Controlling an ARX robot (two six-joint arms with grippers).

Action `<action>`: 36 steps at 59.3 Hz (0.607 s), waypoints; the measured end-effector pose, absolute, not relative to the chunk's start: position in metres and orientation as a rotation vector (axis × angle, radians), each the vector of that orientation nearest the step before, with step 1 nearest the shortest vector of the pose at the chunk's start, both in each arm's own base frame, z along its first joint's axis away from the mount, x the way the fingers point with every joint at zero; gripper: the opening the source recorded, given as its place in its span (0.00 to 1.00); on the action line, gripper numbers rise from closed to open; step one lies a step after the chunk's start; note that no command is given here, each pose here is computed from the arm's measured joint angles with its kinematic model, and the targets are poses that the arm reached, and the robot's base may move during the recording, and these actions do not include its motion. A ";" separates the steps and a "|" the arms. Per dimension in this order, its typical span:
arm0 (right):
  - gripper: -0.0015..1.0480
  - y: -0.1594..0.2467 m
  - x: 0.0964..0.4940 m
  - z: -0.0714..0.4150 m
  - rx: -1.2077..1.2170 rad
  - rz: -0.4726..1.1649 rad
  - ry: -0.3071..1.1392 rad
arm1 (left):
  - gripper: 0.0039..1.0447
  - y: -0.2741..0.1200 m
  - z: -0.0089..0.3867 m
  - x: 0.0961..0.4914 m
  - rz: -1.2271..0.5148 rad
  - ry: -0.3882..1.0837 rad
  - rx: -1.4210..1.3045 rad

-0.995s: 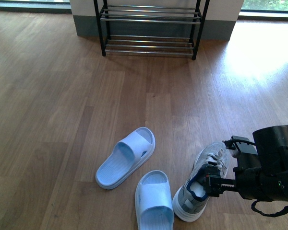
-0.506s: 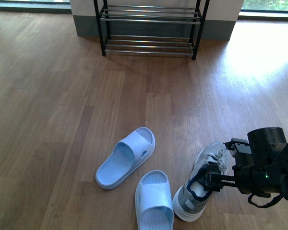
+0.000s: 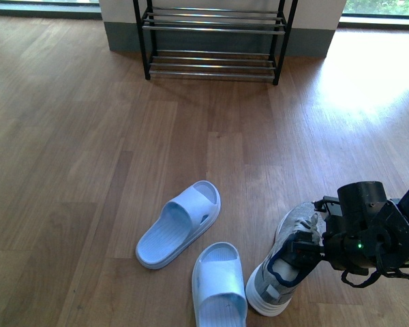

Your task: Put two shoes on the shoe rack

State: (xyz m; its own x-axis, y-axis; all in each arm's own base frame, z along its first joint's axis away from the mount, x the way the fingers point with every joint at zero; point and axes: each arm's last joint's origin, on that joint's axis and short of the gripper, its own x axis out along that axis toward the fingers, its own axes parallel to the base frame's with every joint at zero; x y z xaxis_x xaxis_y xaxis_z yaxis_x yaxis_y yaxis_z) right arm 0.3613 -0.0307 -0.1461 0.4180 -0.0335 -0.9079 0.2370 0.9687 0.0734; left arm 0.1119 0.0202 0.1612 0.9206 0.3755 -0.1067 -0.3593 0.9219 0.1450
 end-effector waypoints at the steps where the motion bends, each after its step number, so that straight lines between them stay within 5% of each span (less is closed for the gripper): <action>1: 0.56 -0.031 0.361 -0.146 0.200 -0.173 1.130 | 0.01 0.020 0.161 0.112 0.379 0.134 0.124; 24: 0.05 -0.044 0.355 -0.148 0.126 -0.228 1.131 | 0.01 0.020 0.161 0.112 0.379 0.134 0.124; 36: 0.04 -0.069 0.347 -0.124 0.003 -0.276 1.080 | 0.01 0.020 0.161 0.112 0.379 0.134 0.124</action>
State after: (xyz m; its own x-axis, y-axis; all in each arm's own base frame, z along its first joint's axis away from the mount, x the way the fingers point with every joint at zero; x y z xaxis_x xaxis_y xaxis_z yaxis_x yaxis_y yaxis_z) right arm 0.3474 -0.0695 -0.1237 0.4409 -0.2207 -0.8700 0.2232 0.9658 -0.1319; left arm 0.1119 0.0202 0.1612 0.9205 0.3759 -0.1067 -0.3596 0.9218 0.1450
